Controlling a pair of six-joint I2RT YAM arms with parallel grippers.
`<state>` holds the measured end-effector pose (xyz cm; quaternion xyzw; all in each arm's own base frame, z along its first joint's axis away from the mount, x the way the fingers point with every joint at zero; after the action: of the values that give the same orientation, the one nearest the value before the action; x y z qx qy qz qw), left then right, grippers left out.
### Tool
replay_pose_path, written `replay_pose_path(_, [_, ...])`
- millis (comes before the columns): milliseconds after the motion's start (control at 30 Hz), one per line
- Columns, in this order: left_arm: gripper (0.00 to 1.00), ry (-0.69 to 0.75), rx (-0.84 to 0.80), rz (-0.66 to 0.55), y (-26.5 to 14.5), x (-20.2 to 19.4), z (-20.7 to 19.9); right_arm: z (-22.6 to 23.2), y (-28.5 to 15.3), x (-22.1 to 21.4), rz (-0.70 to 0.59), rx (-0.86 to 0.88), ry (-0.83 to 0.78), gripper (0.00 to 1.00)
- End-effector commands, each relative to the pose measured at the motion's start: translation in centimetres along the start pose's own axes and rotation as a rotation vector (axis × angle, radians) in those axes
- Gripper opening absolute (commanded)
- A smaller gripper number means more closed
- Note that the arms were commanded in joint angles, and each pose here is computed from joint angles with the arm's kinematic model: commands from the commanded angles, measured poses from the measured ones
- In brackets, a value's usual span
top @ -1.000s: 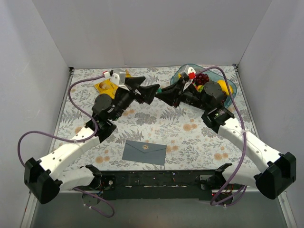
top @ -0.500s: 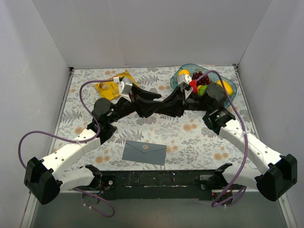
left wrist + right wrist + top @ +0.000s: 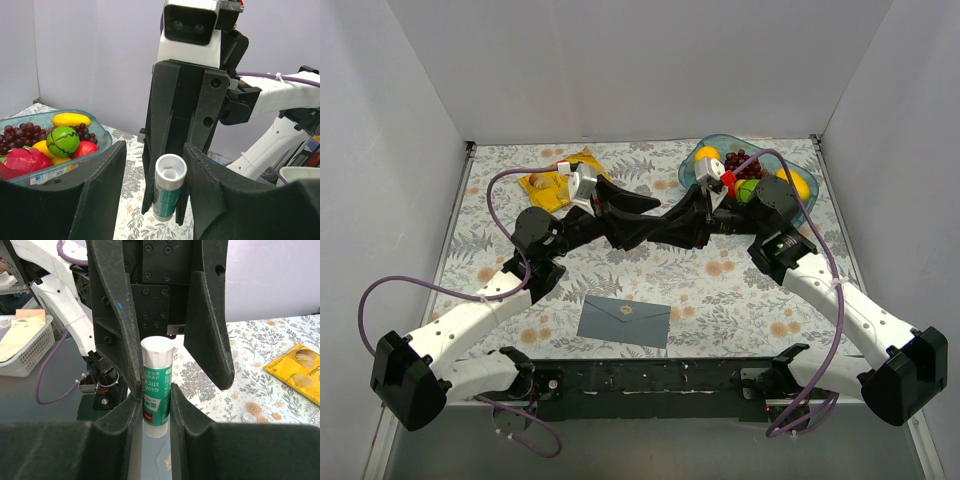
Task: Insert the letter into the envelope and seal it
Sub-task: Screw the solid glue.
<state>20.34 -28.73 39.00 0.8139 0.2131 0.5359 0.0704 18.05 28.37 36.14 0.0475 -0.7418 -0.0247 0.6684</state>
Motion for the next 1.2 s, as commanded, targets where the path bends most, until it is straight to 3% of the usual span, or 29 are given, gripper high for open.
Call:
replay_pose_path(0, [0.47,0.02,-0.04,-0.022,-0.4,1.0,-1.3,0.3,-0.2,1.0,-0.029,0.007,-0.053,0.01])
replay_pose_path(367, [0.48,0.032,-0.045,-0.027,-0.5,1.5,-1.8,0.1,-0.1,0.6,-0.019,0.007,-0.048,0.01])
replay_pose_path(467, [0.36,0.027,-0.048,-0.017,-0.5,1.4,-1.8,0.1,-0.1,0.5,-0.02,0.008,-0.049,0.01])
replay_pose_path(500, [0.26,0.026,-0.047,-0.013,-0.5,1.3,-1.8,0.2,-0.1,0.5,-0.02,0.01,-0.05,0.01])
replay_pose_path(567, [0.16,0.02,-0.048,-0.005,-0.5,1.1,-1.8,0.1,-0.2,0.5,-0.019,0.004,-0.048,0.01])
replay_pose_path(600, [0.02,0.02,-0.05,-0.003,-0.4,1.1,-1.8,0.2,-0.1,0.6,-0.021,0.005,-0.051,0.01])
replay_pose_path(767, [0.0,0.003,-0.006,0.025,-0.1,1.1,-1.1,-0.9,-0.1,0.7,-0.015,-0.064,-0.049,0.01])
replay_pose_path(1033, [0.0,0.052,0.506,-0.092,1.1,5.8,6.2,-10.0,-0.5,1.4,-0.004,-0.587,0.019,0.01])
replay_pose_path(1167, [0.0,0.106,0.635,-0.158,1.7,8.4,7.5,-11.8,0.9,2.4,-0.017,-0.687,-0.004,0.01])
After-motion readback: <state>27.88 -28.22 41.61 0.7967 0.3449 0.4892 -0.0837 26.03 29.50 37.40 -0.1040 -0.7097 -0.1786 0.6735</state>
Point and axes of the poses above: each gripper's point midway between its finger pads, its own y axis out along the fingers, its own z axis along the line the jaws close on, x = y × z, the point moved 3 cm from there along -y, back along the fingers, and after that the axes turned 12 degrees about -y, right-handed, at the moved point
